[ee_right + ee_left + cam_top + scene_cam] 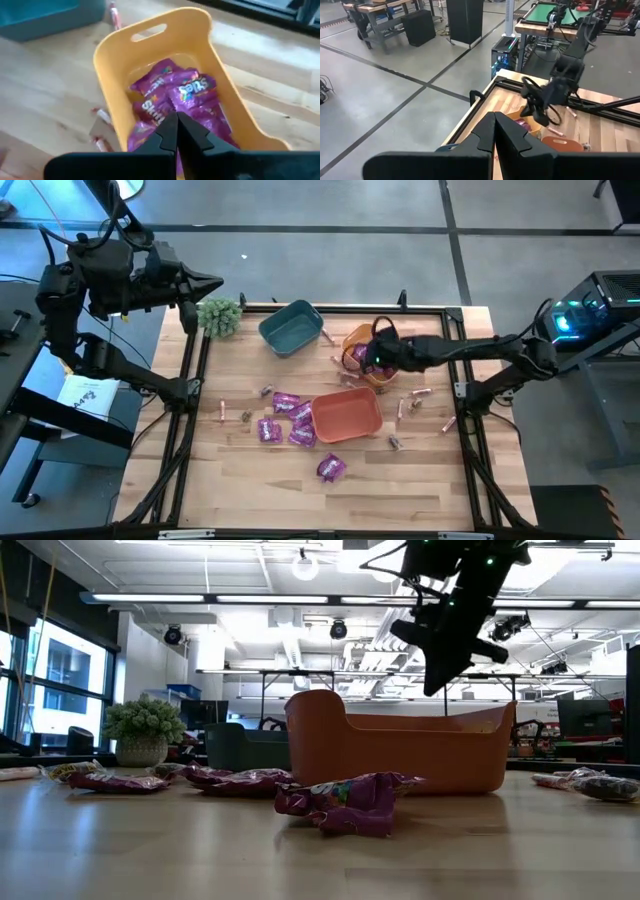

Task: Sort candy
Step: Put the purple candy into the yellow bin

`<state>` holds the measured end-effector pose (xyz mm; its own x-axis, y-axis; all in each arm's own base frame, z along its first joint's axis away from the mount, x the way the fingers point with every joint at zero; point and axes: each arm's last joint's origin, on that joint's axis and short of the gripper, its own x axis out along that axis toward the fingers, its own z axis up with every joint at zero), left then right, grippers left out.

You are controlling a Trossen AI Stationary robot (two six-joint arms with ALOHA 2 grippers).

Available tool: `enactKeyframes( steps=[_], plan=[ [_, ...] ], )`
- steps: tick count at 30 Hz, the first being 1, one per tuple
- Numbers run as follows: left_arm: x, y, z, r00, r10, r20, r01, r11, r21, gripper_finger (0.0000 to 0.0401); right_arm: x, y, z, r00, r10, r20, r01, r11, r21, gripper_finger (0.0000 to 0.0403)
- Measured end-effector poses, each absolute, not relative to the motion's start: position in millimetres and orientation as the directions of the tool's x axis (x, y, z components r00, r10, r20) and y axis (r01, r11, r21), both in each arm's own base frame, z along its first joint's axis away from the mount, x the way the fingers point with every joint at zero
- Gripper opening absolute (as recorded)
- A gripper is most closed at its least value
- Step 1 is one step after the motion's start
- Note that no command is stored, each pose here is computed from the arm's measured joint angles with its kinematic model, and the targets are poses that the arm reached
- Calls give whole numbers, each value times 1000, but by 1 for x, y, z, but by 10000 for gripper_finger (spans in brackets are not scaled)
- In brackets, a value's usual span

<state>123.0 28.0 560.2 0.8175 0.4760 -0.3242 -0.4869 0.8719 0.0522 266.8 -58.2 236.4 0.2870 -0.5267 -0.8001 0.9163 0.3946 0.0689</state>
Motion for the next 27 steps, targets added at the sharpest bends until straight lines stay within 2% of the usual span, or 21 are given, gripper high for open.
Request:
enactKeyframes(
  steps=[3, 5, 10, 12, 19, 23, 27],
  plan=[
    [123, 28, 559, 814, 473, -338, -485, 873, 53, 0, 266, -72, 237, 313, -455, -834, 898, 428, 103, 0],
    [121, 27, 555, 805, 455, -381, -478, 877, 38, 0, 268, -73, 243, 367, -457, -810, 874, 467, 132, 0],
    [129, 23, 520, 696, 351, -627, -487, 872, -52, 0, 276, -67, 264, 555, -448, -701, 775, 585, 239, 0],
    [141, 18, 501, 658, 314, -685, -490, 868, -73, 0, 280, -66, 272, 628, -421, -654, 722, 628, 289, 0],
    [196, -18, 394, 615, 158, -773, -379, 918, -114, 0, 296, -60, 291, 848, -225, -480, 457, 768, 449, 0],
    [212, -34, 322, 605, 47, -795, -361, 906, -222, 0, 302, -59, 297, 905, -146, -399, 352, 785, 510, 0],
    [210, -40, 266, 580, -24, -815, -414, 852, -320, 0, 314, -54, 291, 928, -42, -371, 260, 785, 562, 8]
  ],
)
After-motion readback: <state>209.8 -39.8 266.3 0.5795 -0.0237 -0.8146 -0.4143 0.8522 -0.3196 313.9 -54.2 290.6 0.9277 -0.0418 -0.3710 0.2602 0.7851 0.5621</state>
